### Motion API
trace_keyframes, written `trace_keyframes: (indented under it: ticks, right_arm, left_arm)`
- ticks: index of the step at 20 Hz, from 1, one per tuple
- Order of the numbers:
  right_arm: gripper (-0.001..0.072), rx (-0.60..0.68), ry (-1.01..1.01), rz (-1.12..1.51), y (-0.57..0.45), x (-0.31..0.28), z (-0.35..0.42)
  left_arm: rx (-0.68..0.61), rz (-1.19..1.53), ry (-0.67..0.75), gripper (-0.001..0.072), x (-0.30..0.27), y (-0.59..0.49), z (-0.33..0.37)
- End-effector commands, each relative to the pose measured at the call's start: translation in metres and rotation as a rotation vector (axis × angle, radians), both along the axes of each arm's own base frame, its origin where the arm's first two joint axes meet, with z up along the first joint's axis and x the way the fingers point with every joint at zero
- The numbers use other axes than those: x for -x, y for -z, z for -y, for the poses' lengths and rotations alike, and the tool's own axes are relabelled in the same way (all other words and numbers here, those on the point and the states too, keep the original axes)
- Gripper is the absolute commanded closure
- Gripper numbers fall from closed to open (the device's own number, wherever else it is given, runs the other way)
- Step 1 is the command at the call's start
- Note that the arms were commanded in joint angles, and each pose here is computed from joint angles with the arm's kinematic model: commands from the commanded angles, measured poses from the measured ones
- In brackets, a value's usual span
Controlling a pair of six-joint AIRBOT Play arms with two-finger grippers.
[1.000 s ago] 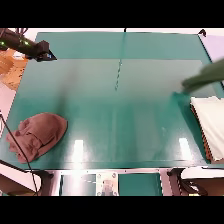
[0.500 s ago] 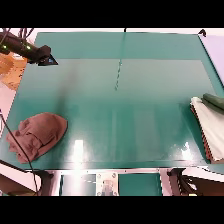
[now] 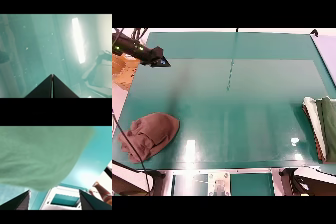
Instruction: Fold the shirts.
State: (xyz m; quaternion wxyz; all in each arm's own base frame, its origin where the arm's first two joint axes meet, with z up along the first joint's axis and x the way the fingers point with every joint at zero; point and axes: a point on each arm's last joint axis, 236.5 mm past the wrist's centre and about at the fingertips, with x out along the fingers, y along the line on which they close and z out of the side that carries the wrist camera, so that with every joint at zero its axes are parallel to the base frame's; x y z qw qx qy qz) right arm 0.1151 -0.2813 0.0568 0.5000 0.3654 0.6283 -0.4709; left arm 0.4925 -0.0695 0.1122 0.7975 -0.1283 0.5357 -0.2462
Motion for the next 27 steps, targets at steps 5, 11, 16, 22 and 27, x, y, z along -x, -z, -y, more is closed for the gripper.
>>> trace_keyframes:
  ticks: [5,11,16,22,27]
  right_arm:
    - [0.0695,0.044,-0.214,0.397,-0.036,-0.141,-0.027]
    - [0.0698,-0.098,-0.705,0.583,-0.02,-0.226,-0.199]
    - [0.0698,-0.286,-0.987,0.571,0.068,-0.166,-0.348]
    - [0.0697,-0.344,-1.12,0.554,0.078,-0.148,-0.392]
    - [0.0697,-0.345,-1.123,0.554,0.078,-0.147,-0.392]
  left_arm:
    - [0.015,0.108,-0.007,0.0682,0.0,-0.047,0.005]
    - [-0.073,-0.127,-0.054,0.0682,0.099,0.018,0.013]
    - [-0.062,-0.245,-0.143,0.0681,0.223,0.087,0.037]
    - [-0.081,-0.301,-0.155,0.0679,0.257,0.105,0.033]
    - [-0.08,-0.304,-0.157,0.0679,0.257,0.105,0.033]
